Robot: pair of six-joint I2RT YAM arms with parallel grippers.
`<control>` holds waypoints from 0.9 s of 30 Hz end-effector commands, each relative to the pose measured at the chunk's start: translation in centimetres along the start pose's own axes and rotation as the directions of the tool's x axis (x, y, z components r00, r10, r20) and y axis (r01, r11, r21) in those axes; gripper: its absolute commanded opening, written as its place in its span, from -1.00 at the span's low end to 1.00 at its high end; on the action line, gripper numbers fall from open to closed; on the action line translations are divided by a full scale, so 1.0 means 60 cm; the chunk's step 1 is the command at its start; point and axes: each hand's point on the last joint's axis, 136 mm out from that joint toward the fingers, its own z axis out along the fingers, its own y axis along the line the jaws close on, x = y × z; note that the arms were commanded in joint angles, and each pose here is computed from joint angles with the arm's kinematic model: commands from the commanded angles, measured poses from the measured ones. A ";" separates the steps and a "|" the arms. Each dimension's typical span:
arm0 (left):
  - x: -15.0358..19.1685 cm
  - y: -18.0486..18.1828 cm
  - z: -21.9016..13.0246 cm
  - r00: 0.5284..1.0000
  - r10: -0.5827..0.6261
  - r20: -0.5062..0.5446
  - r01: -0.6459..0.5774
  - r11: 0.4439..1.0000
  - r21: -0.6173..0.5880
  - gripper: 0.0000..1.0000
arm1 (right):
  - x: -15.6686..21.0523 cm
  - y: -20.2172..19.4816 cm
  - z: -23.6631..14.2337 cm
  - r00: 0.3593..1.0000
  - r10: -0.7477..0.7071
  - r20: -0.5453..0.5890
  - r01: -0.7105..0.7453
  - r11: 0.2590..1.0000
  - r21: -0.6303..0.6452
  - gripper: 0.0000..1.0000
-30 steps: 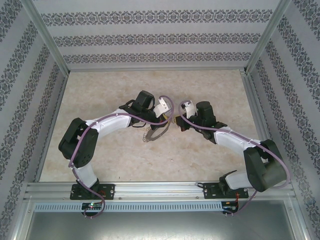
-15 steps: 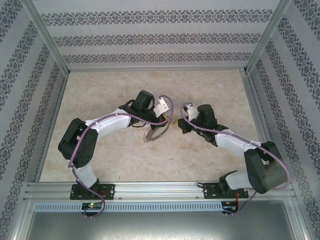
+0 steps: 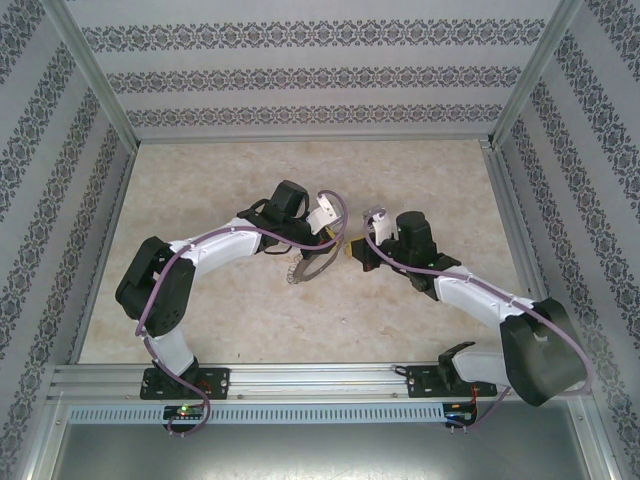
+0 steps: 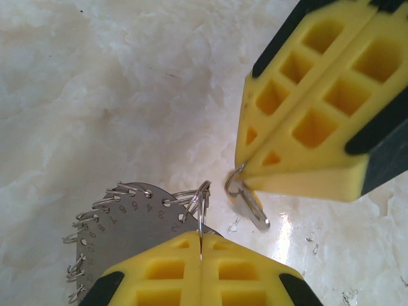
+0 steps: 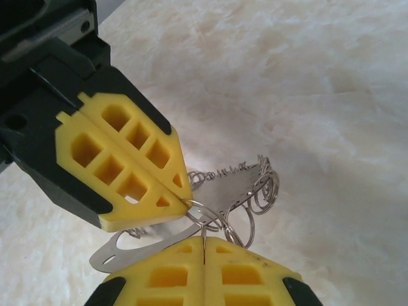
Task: Put the keys on the keyring
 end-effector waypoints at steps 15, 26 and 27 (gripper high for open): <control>-0.037 -0.012 -0.018 0.996 0.058 0.061 -0.059 0.998 0.013 -1.00 | -0.038 0.033 0.015 0.998 -0.054 0.041 0.057 0.996 -0.066 -1.00; -0.042 -0.016 -0.023 0.996 0.061 0.071 -0.063 0.998 0.015 -1.00 | -0.033 0.003 0.029 0.998 -0.044 0.035 0.045 0.999 -0.011 -1.00; -0.041 -0.016 -0.024 0.996 0.062 0.071 -0.063 0.998 0.015 -1.00 | -0.033 -0.002 0.030 0.999 -0.039 0.037 0.040 0.999 -0.004 -1.00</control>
